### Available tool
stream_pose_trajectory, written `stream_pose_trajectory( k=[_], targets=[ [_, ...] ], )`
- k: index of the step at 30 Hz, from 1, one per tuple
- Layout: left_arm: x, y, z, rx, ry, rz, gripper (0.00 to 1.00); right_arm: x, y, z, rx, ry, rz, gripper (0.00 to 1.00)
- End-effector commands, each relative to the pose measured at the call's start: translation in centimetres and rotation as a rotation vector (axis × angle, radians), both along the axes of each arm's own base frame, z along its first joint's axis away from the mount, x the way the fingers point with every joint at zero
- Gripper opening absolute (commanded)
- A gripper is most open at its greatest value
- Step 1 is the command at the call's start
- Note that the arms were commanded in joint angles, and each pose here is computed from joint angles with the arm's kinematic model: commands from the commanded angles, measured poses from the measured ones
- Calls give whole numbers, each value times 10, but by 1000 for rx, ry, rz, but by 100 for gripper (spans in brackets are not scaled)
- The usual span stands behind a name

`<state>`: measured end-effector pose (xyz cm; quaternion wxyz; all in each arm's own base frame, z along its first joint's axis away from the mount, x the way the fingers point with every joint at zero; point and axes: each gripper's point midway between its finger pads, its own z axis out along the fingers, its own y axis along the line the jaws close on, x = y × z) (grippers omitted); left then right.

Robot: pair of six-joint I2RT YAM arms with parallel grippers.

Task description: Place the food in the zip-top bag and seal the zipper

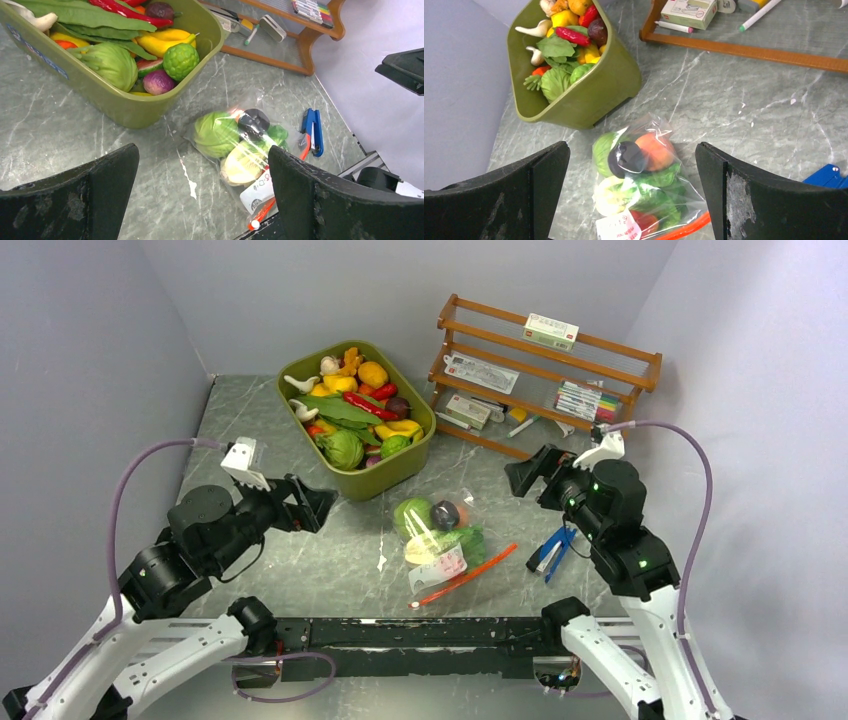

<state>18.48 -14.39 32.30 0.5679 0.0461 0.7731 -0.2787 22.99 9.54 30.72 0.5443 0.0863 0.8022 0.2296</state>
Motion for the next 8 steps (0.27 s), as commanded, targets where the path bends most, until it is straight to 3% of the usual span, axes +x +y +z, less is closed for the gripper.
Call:
stream_pose_trajectory(
  k=[1,8],
  targets=[
    [-6,-5,-3,-24,22,-30,99,-1,0,-12,15,24,-8,100],
    [-6,-4,2,-23,13,-30,99,-1,-1,-9,22,9,-15,100]
  ],
)
